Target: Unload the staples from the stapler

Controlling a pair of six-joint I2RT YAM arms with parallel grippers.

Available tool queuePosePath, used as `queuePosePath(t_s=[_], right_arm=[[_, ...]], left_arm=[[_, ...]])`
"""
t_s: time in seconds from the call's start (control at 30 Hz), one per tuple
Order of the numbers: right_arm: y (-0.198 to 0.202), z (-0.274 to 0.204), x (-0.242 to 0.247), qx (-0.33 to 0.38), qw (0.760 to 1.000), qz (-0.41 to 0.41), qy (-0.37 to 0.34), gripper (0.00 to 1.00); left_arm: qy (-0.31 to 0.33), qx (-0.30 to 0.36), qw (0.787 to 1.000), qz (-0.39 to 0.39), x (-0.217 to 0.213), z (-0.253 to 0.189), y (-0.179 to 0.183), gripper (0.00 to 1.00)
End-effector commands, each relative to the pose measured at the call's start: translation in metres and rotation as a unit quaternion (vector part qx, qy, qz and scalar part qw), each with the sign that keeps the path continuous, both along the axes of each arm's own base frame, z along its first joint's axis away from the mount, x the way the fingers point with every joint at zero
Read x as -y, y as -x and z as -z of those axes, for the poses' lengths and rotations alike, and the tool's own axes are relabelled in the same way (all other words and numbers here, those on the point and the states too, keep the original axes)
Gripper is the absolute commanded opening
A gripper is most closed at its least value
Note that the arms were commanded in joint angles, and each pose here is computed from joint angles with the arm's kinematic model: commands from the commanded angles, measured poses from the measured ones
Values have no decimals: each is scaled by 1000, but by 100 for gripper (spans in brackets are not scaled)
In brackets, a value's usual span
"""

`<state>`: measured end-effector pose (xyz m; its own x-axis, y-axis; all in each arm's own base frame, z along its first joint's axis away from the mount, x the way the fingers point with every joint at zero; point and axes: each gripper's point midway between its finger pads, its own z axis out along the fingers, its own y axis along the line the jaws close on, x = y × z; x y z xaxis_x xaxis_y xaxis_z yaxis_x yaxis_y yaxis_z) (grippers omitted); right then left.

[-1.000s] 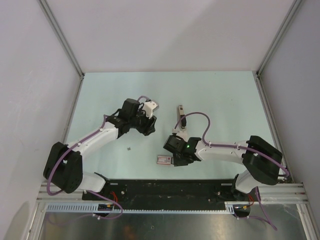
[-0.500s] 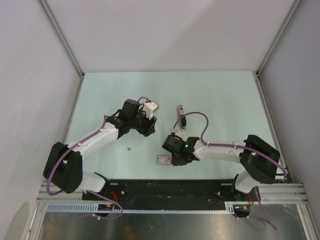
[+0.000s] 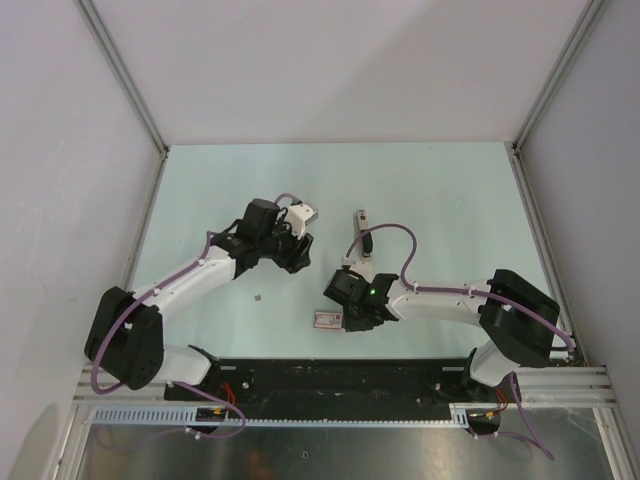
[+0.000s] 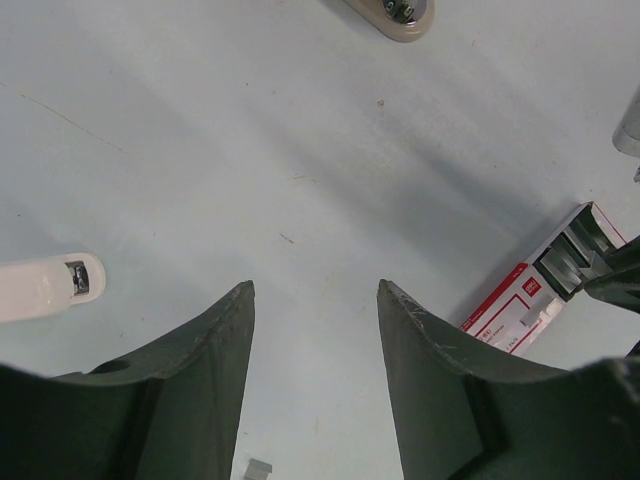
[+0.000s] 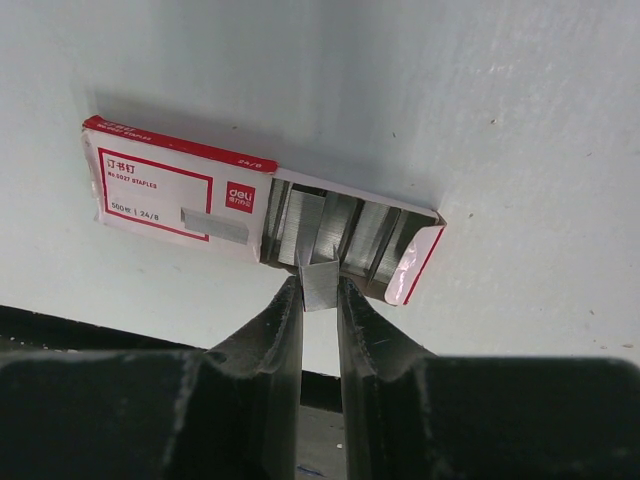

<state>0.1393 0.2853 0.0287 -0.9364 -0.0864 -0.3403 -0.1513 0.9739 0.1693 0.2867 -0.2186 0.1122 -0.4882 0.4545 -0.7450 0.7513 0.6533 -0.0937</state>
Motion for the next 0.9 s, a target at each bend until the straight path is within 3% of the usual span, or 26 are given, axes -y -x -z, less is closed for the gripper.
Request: queuePosePath(t_s=[0.0, 0.3, 0.43, 0.87], right_arm=[[-5, -14, -10, 15, 1000, -2, -12, 21], [-4, -22, -10, 24, 1000, -2, -14, 38], [-5, -28, -10, 31, 999, -1, -18, 40], [-15, -51, 0, 70, 997, 12, -20, 26]], left_arm=[[5, 31, 999, 30, 4, -13, 3, 58], [5, 32, 999, 32, 4, -13, 4, 59], [5, 33, 999, 34, 5, -14, 4, 59], [-8, 34, 999, 37, 5, -8, 3, 59]])
